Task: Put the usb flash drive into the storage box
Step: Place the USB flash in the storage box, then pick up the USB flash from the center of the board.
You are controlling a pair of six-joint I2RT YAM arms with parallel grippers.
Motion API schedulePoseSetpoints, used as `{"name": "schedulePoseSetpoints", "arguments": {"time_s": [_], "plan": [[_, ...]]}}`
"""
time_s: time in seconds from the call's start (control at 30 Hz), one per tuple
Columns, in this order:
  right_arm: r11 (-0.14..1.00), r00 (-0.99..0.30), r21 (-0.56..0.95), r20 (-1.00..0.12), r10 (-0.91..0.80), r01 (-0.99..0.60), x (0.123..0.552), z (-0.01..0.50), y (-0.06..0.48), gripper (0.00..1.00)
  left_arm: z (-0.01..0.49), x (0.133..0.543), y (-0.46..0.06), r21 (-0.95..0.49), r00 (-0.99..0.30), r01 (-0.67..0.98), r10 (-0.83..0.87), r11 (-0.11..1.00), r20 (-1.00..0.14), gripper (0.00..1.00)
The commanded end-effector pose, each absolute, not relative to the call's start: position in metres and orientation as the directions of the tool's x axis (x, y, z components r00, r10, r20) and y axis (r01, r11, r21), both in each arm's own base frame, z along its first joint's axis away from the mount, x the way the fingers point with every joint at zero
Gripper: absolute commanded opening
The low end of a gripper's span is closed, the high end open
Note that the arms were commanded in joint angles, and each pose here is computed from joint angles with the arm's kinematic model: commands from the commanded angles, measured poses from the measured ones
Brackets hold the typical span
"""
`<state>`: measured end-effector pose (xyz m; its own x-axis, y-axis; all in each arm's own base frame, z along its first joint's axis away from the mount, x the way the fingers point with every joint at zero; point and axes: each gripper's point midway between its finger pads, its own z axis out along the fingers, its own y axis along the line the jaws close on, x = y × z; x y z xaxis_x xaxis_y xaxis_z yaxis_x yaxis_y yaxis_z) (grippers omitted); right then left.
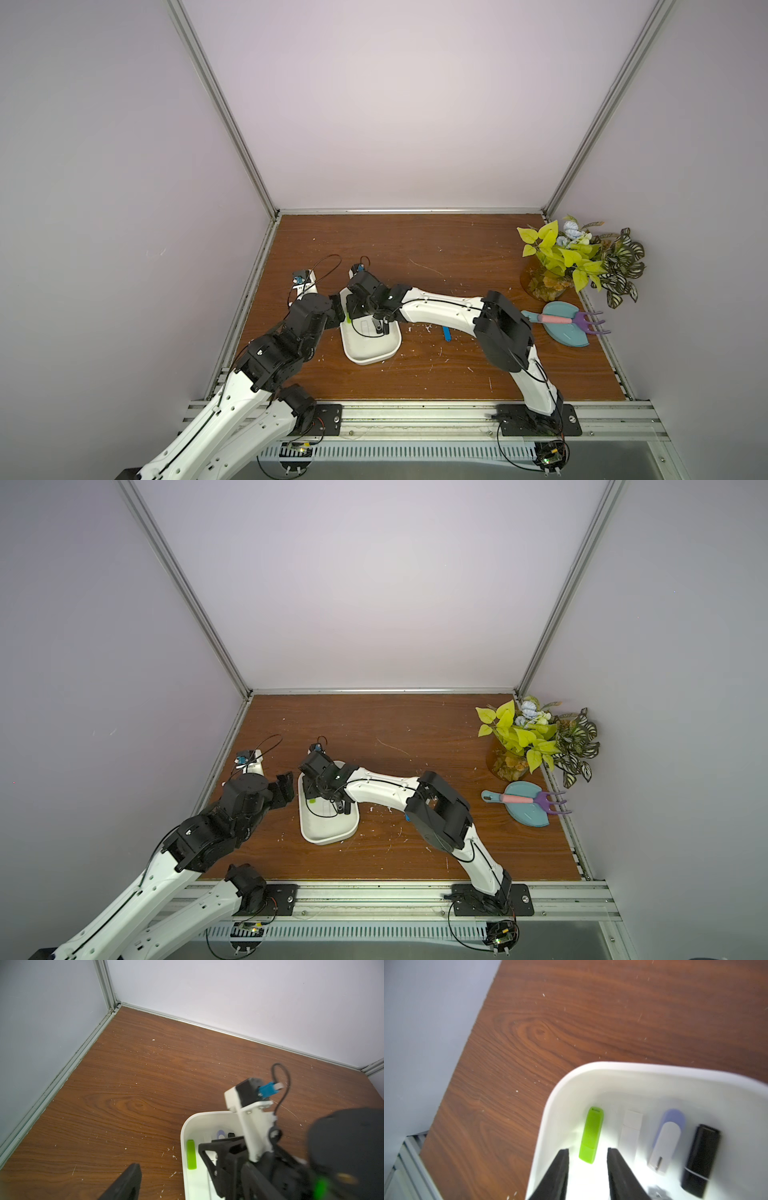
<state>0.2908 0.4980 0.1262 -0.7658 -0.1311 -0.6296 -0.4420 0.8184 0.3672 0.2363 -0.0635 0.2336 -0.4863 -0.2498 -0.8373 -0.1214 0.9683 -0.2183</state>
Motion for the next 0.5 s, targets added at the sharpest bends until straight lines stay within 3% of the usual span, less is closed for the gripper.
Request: {"name": "schedulePoseSetpoints", "arguments": {"time_s": [0.0, 0.23, 0.47], "plan": [[0.837, -0.681, 0.337, -0.730, -0.056, -0.431, 0.315, 0.203, 0.451, 0.40, 0.231, 0.235, -0.057, -0.198, -0.486, -0.140, -0.241, 0.970, -0.840, 0.75], [0.923, -0.667, 0.254, -0.745, -0.004, -0.289, 0.324, 0.208, 0.312, 0.48, 0.230, 0.235, -0.059, -0.200, -0.491, -0.135, -0.241, 0.971, -0.837, 0.76], [0.974, -0.768, 0.097, -0.633, -0.100, -0.206, 0.288, 0.141, 0.231, 0.53, 0.228, 0.236, -0.060, -0.194, -0.498, -0.133, -0.235, 0.972, -0.834, 0.76]]}}
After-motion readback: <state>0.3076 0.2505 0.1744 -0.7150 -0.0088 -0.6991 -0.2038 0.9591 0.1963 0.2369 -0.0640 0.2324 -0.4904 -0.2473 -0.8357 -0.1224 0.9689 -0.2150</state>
